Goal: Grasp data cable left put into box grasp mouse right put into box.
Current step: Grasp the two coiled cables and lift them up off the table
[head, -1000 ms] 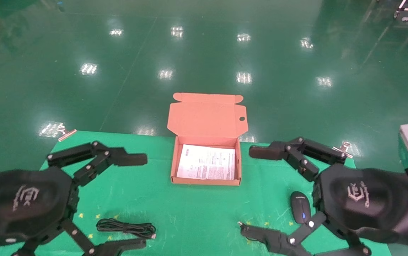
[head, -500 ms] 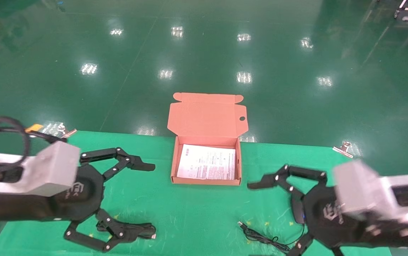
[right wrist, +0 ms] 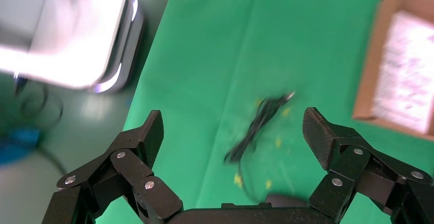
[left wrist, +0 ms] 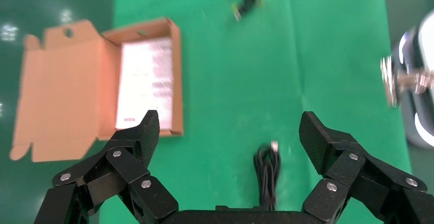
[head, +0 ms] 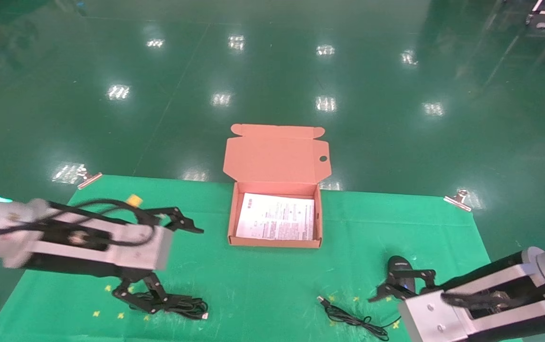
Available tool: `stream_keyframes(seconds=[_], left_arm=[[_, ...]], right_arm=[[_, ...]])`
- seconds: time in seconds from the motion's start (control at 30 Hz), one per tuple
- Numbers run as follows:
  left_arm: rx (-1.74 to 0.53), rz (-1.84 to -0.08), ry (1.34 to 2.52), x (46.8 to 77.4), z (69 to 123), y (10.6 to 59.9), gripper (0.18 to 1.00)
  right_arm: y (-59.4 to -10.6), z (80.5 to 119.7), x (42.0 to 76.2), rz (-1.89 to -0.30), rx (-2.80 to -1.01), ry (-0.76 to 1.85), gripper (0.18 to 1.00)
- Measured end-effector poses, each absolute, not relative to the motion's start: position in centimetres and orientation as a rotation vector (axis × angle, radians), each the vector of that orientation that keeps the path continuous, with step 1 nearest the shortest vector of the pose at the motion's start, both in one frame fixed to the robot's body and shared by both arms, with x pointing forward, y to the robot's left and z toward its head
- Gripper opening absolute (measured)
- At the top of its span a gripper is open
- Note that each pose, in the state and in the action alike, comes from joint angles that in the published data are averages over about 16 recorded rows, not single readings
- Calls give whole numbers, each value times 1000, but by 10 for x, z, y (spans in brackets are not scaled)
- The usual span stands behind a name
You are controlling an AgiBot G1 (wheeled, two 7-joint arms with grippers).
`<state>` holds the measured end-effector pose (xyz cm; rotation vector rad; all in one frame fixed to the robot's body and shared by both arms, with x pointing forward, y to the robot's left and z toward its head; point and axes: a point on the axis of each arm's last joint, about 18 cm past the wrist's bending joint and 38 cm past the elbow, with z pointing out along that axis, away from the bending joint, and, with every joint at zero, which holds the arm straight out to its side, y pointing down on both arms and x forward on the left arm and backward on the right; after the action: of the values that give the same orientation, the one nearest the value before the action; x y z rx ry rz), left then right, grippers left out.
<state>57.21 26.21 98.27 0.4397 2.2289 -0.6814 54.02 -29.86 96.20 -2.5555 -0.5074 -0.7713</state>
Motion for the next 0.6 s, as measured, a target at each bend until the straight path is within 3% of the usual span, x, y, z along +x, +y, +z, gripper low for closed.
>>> stream_keyframes(seconds=[0.3,0.6], left_arm=[[470,-398,2247,608,953,252,1001],[446,-218,2228,639,922,238,1001]], right_arm=[[-306,944,563,-792,-2768,-506,1001],[-307,922,590,-823,-2804,-385,1001]])
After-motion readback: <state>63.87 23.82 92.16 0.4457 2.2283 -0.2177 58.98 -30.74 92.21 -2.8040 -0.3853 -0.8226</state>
